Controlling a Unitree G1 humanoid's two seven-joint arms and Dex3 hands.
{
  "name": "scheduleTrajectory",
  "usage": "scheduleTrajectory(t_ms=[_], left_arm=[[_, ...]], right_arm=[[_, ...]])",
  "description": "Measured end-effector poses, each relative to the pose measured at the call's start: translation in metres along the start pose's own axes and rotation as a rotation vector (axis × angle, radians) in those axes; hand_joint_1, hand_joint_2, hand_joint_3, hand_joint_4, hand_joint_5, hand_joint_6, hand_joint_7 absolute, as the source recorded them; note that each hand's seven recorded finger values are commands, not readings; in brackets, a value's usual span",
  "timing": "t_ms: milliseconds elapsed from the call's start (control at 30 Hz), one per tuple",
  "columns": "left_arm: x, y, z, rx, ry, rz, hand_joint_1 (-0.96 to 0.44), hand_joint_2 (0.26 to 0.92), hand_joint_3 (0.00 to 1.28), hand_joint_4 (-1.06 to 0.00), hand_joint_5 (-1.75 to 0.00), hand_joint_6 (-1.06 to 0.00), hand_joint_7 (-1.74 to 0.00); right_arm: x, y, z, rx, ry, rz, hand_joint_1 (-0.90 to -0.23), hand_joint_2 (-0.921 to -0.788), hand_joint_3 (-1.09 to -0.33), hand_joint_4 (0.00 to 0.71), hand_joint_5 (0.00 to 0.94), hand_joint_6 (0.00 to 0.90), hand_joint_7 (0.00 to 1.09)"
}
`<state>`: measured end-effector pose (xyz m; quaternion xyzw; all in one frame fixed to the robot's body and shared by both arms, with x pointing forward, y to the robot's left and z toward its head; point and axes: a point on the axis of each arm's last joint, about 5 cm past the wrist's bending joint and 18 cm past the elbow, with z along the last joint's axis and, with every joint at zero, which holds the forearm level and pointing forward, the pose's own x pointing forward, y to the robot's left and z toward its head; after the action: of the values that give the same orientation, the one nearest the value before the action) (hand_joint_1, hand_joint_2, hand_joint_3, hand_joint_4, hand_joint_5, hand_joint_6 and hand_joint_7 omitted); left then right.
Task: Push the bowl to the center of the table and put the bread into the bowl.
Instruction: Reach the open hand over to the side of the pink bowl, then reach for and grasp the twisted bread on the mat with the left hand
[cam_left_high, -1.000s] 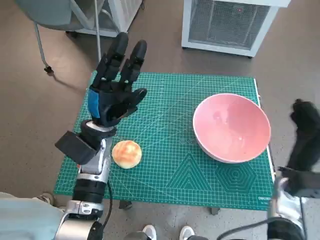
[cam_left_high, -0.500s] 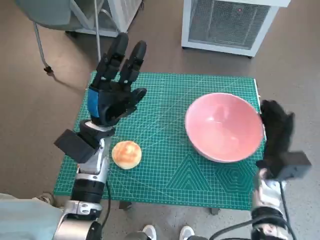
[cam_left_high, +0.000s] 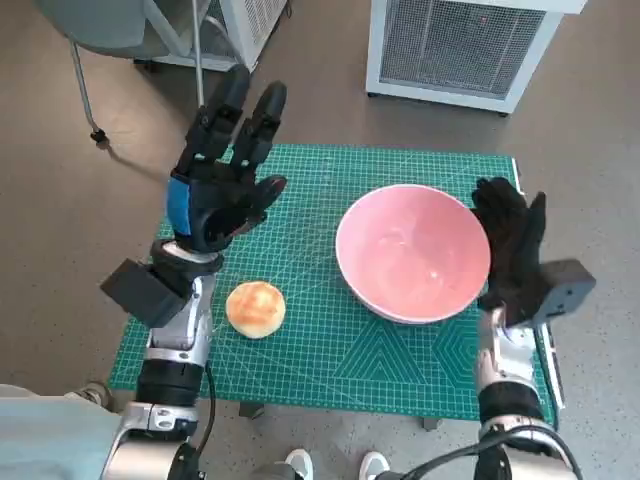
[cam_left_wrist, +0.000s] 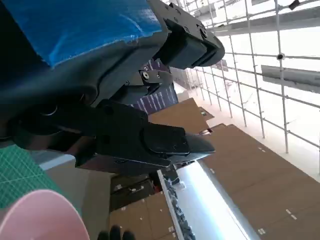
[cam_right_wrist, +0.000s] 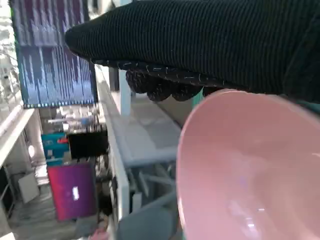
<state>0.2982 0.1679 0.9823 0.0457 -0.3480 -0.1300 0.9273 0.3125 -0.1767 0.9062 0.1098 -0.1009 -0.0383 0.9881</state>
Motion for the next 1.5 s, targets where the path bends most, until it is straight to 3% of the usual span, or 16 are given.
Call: scheduleTrajectory(t_ms=[467, 700, 833, 1067, 1300, 1500], left_arm=[[-0.004, 0.005, 0.004, 0.016, -0.003, 0.004, -0.15, 0.921, 0.17, -0.32, 0.0, -0.44, 0.0], [-0.009, 0.009, 0.005, 0.033, 0.004, 0.004, -0.16, 0.921, 0.17, -0.29, 0.0, -0.44, 0.0], [-0.015, 0.021, 0.009, 0.078, 0.011, -0.011, -0.17, 0.921, 0.17, -0.28, 0.0, -0.43, 0.0], [-0.028, 0.059, 0.023, 0.245, 0.044, -0.056, -0.18, 0.921, 0.18, -0.26, 0.0, -0.42, 0.0], [-0.039, 0.105, 0.049, 0.582, 0.093, -0.194, -0.19, 0.921, 0.15, -0.23, 0.0, -0.39, 0.0], [-0.042, 0.14, 0.068, 0.779, 0.216, -0.352, -0.15, 0.921, 0.13, -0.2, 0.0, -0.37, 0.0]], right_arm=[[0.0123, 0.03, 0.003, 0.08, 0.022, 0.06, -0.506, -0.921, -0.827, 0.276, 0.004, 0.069, 0.47], [0.0134, 0.034, 0.004, 0.091, 0.026, 0.066, -0.475, -0.921, -0.839, 0.266, 0.0, 0.063, 0.46], [0.0153, 0.032, 0.008, 0.085, -0.011, 0.063, -0.472, -0.921, -0.842, 0.261, 0.0, 0.06, 0.46], [0.0196, 0.019, 0.03, -0.004, -0.222, 0.05, -0.472, -0.921, -0.852, 0.255, 0.005, 0.023, 0.53], [0.0118, 0.009, 0.049, -0.134, -0.449, 0.068, -0.507, -0.921, -0.831, 0.274, 0.013, 0.001, 0.59], [0.0027, 0.003, 0.063, -0.214, -0.572, 0.103, -0.517, -0.921, -0.815, 0.29, 0.018, 0.001, 0.63]])
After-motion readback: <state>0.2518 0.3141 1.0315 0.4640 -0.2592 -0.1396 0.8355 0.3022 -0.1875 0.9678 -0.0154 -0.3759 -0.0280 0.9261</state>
